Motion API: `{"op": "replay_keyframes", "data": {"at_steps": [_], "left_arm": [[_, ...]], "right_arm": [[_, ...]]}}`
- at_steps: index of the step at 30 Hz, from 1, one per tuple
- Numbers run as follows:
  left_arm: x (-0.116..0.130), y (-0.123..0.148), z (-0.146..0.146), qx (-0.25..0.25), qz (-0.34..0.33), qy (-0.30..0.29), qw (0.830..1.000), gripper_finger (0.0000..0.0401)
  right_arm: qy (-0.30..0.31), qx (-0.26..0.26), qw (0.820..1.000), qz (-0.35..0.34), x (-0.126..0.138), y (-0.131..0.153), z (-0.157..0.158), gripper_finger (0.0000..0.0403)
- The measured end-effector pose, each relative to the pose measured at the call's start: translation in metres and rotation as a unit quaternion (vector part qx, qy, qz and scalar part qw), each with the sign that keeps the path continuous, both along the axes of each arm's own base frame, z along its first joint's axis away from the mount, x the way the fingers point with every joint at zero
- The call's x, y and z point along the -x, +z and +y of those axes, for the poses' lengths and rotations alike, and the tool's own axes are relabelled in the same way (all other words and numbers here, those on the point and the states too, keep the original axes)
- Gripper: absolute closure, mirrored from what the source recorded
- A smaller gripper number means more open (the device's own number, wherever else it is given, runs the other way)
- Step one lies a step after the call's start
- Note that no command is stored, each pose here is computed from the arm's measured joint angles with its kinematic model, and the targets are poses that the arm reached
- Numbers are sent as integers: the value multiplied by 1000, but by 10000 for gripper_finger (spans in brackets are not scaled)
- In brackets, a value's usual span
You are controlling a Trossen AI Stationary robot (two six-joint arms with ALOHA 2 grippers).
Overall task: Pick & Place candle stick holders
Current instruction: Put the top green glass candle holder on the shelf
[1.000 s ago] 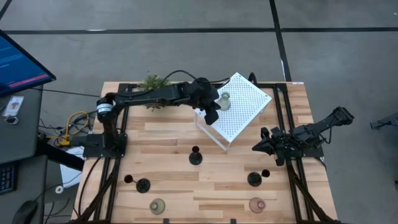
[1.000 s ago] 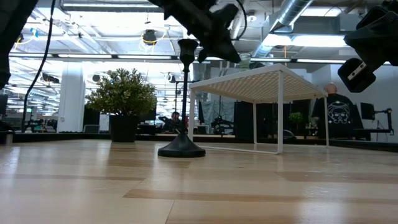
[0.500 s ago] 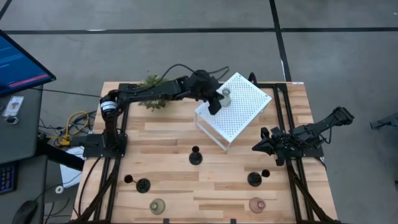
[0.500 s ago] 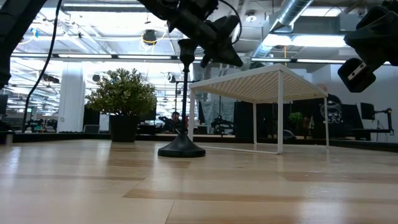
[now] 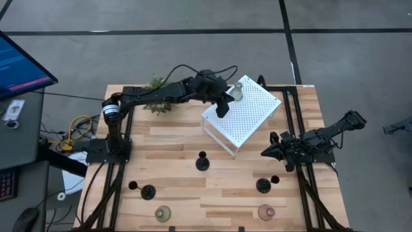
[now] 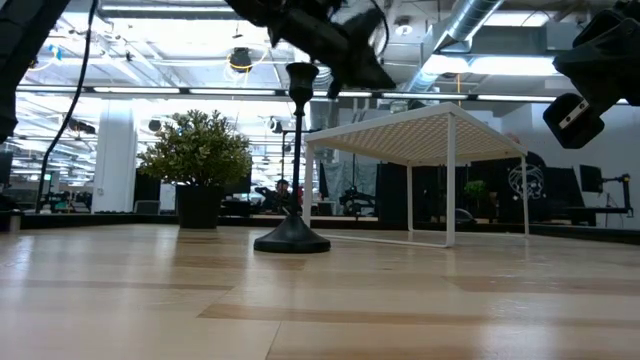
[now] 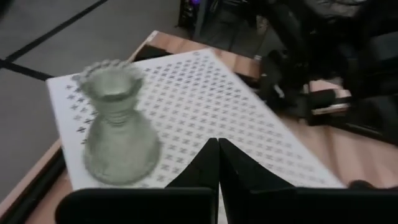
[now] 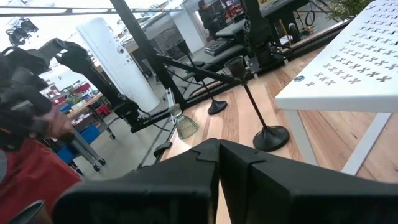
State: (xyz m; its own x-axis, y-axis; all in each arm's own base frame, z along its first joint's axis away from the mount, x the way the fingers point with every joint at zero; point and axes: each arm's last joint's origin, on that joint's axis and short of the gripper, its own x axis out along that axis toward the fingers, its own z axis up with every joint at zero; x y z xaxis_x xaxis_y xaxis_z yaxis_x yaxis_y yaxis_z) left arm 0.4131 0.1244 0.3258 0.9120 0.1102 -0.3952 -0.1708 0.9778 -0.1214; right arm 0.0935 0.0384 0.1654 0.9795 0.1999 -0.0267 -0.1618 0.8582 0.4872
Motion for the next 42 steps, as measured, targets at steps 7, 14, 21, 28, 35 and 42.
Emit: {"op": "replay_keyframes", "data": {"at_steps": [7,14,21,28,35,42], "left_arm": [[48,70,-28,-20,-59,-13,998,401],[140,157,-59,-56,-196,-32,978,400],[220,190,-90,-40,-280,-87,955,400],[270,193,-112,-16,-321,-123,939,400],[279,181,-121,-1,-316,-141,938,399],[272,169,-123,19,-297,-146,943,399]], "right_arm": [[0,0,1000,0,0,0,0,401],[0,0,1000,0,0,0,0,401],[-11,-7,1000,-2,0,0,-1,401],[-60,-183,981,-12,-1,7,-4,401],[-90,-335,938,-6,-1,8,-6,401],[-79,-383,920,-29,0,14,-6,401]]}}
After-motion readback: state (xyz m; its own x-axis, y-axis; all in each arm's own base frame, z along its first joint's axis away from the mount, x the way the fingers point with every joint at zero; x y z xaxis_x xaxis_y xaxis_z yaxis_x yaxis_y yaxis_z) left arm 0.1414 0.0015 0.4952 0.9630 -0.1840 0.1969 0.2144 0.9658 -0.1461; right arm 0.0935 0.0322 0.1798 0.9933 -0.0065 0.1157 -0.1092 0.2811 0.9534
